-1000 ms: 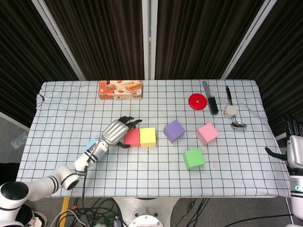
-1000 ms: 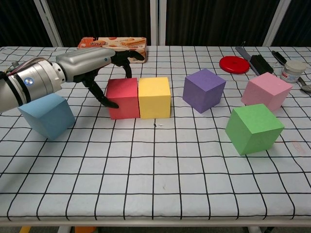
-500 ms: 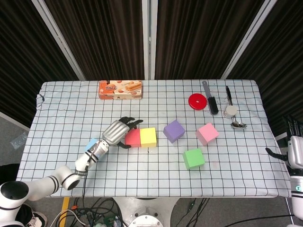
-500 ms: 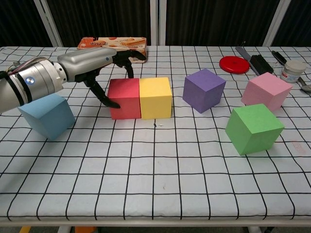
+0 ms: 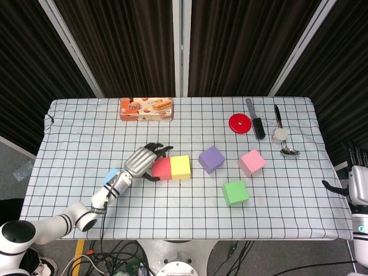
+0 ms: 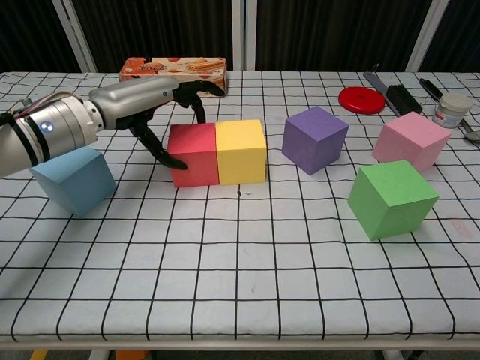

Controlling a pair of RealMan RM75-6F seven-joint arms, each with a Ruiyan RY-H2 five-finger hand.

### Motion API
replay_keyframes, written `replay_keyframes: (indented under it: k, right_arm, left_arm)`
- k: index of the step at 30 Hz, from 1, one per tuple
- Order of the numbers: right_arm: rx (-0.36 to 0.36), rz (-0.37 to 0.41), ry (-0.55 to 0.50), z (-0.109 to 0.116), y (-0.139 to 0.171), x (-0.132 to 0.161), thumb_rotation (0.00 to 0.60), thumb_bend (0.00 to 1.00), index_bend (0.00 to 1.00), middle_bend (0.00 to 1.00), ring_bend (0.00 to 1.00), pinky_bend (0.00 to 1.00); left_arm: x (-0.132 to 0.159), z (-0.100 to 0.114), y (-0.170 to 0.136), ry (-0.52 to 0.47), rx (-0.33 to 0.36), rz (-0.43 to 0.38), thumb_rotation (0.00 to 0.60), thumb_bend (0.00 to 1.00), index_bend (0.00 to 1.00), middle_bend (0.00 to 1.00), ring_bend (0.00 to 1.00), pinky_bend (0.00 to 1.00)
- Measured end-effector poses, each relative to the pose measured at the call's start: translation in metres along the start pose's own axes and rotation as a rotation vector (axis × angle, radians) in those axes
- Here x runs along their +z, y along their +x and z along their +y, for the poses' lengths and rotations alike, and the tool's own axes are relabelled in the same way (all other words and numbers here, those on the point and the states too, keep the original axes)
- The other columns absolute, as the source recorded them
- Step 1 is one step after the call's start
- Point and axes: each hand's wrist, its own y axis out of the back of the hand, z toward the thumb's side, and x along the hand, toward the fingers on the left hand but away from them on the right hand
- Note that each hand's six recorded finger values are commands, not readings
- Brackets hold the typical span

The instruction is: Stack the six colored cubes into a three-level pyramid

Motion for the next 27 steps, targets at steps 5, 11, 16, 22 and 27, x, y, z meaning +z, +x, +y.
replay_keyframes:
  k: [5, 11, 16, 22, 27]
  right_arm:
    - [0.001, -0.002, 0.001, -0.001, -0.001, -0.001, 0.600, 0.05, 0.00, 0.00, 0.00, 0.00]
    - [-0.003, -0.006, 0.000, 0.000, -0.001, -0.002, 0.600, 0.05, 0.00, 0.00, 0.00, 0.00]
    - [0.005, -0.007, 0.005, -0.001, 0.000, -0.002, 0.600, 0.04, 0.00, 0.00, 0.00, 0.00]
    - [0.021, 0.023, 0.020, -0.002, -0.005, 0.007, 0.600, 0.05, 0.00, 0.00, 0.00, 0.00]
    - [0.046, 0.092, 0.071, -0.001, -0.013, 0.028, 0.600, 0.05, 0.00, 0.00, 0.00, 0.00]
  left_arm:
    - [0.000, 0.000, 0.000, -0.009, -0.003, 0.002, 0.600, 0.02, 0.09, 0.30, 0.15, 0.19]
    - [0.001, -0.001, 0.000, -0.020, -0.013, 0.000, 0.600, 0.00, 0.08, 0.24, 0.15, 0.18]
    - [0.001, -0.001, -0.001, -0.027, -0.012, 0.001, 0.600, 0.00, 0.08, 0.20, 0.13, 0.18]
    - [0.003, 0.003, -0.007, -0.033, -0.015, -0.004, 0.600, 0.00, 0.07, 0.13, 0.08, 0.15]
    - [0.000, 0.012, -0.028, -0.017, -0.025, 0.008, 0.600, 0.00, 0.07, 0.09, 0.03, 0.12]
